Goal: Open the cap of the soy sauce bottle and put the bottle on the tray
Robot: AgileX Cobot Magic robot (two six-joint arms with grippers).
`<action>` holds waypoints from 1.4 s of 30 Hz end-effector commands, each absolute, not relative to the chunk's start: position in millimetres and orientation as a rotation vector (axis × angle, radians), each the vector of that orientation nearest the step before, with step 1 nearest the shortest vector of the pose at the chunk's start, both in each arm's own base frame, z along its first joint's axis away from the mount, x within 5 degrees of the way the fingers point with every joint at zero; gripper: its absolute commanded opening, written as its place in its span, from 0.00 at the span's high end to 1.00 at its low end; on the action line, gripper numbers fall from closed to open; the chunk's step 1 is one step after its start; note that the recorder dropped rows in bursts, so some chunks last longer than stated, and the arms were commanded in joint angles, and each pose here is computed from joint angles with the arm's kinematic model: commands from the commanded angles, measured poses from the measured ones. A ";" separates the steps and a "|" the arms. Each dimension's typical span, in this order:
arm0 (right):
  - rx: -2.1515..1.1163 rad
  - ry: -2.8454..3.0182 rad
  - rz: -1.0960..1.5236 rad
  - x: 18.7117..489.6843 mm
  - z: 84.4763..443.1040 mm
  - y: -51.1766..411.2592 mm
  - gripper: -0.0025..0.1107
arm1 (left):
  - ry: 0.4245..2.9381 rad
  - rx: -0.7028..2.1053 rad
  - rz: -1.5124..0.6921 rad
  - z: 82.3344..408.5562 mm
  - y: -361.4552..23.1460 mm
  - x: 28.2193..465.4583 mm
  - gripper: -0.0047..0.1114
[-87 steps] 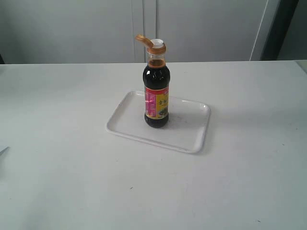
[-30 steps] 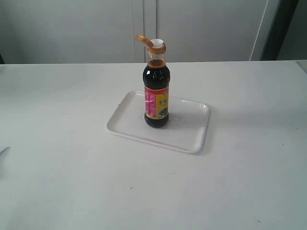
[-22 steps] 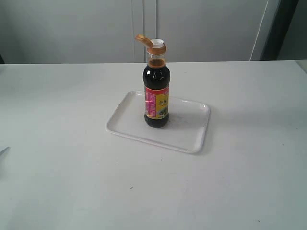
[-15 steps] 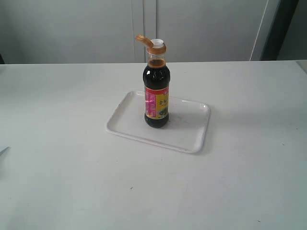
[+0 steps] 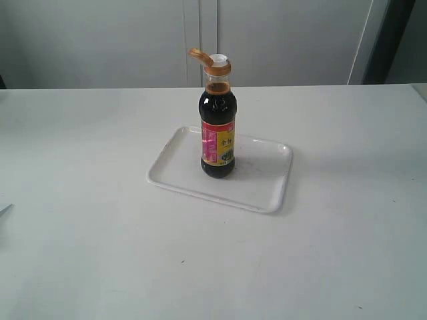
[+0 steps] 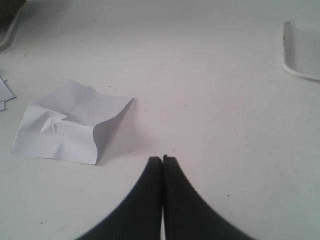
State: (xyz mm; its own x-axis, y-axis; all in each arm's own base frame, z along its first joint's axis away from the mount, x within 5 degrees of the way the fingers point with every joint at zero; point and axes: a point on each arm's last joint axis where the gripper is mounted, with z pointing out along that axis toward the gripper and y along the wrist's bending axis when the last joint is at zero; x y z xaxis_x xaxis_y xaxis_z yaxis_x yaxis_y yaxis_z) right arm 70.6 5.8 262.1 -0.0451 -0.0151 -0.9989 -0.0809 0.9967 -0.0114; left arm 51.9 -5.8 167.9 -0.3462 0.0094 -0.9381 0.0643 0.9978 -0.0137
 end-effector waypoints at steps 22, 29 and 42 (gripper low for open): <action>-0.065 1.663 0.037 56.0 196.8 3.4 0.98 | 1.927 0.044 -0.066 166.8 -6.2 51.6 0.96; -0.075 1.733 0.013 55.2 190.4 2.3 0.98 | 1.927 0.044 -0.066 166.8 -6.2 51.6 0.96; -0.078 1.827 0.002 53.4 182.0 1.5 0.98 | 1.927 0.044 -0.066 166.8 -6.2 51.6 0.96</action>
